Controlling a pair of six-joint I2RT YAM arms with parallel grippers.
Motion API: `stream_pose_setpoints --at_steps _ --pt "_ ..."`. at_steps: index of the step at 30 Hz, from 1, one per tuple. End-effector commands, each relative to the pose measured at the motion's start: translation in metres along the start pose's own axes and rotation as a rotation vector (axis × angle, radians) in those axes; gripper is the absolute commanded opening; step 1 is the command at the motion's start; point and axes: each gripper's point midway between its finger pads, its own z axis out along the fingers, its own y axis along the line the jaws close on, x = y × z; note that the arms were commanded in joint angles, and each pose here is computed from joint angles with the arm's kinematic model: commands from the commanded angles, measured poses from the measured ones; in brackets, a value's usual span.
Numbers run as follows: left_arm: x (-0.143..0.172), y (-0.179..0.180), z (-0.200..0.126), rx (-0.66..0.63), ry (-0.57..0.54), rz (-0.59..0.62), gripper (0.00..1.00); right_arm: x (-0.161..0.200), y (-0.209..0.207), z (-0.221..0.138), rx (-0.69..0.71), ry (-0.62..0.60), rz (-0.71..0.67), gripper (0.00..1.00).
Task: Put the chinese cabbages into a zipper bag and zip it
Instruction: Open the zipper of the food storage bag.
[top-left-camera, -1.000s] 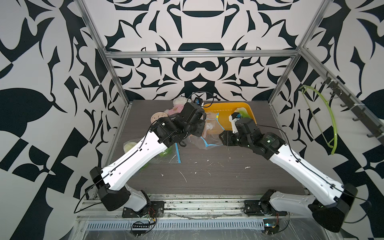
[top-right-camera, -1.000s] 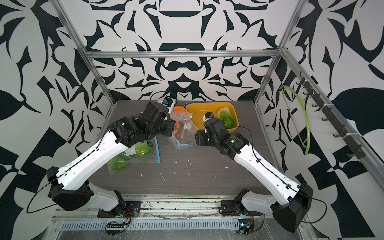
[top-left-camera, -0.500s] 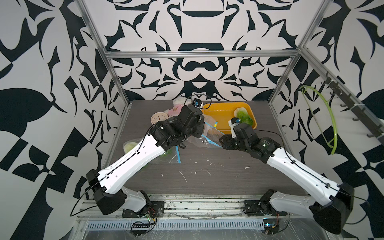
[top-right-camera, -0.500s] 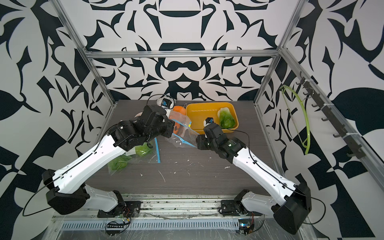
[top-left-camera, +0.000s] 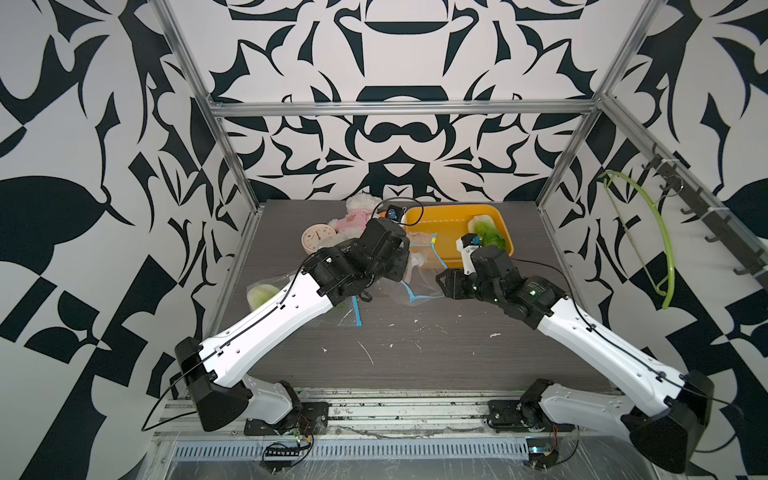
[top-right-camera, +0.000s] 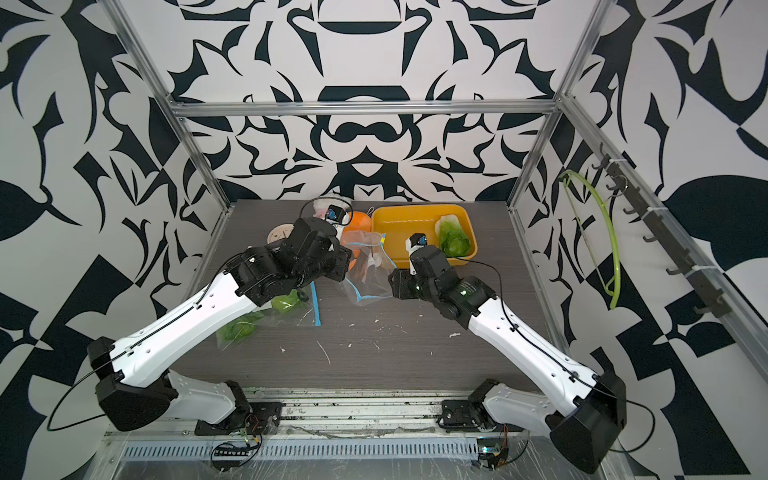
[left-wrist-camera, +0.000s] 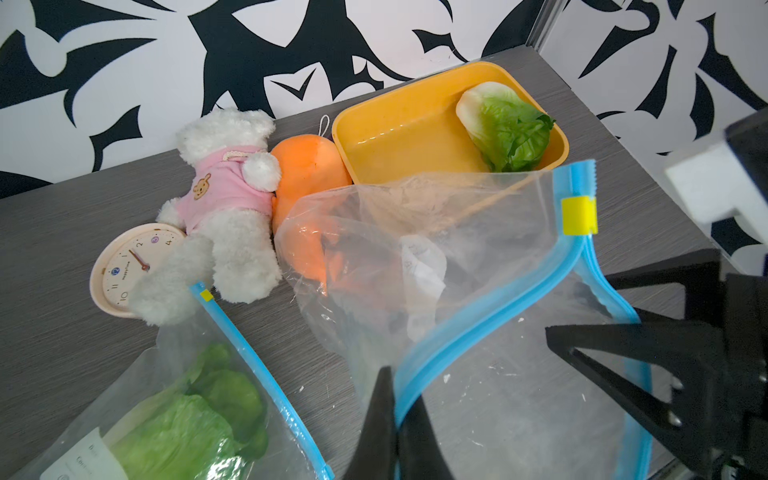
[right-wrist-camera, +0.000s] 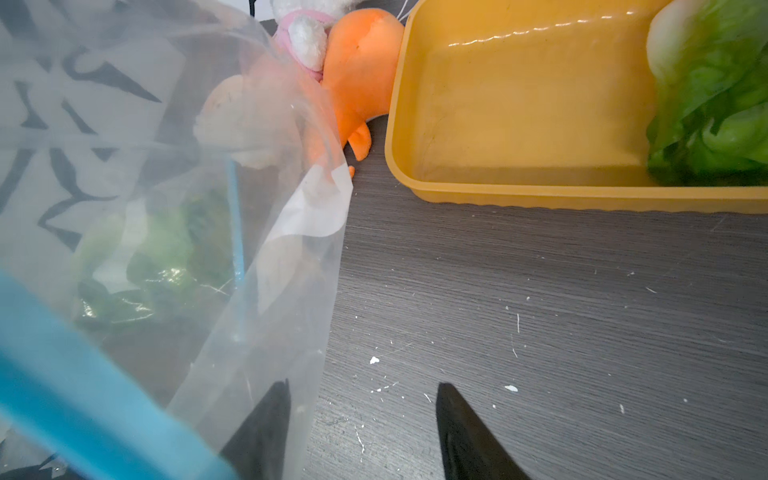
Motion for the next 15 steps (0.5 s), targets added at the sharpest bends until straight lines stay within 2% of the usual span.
stream_pose_setpoints --at_steps 1,8,15 --pt "-0.014 0.010 -0.019 -0.023 -0.053 -0.015 0.00 -0.005 -0.015 -0.009 0.075 -0.029 -0.011 0.58" --pt "-0.010 0.014 -0.023 -0.030 -0.057 -0.009 0.00 0.003 -0.020 -0.002 0.087 -0.018 0.012 0.58" --pt "-0.009 0.002 -0.011 0.014 -0.035 -0.010 0.00 -0.014 0.025 -0.010 -0.143 -0.061 0.000 0.58"
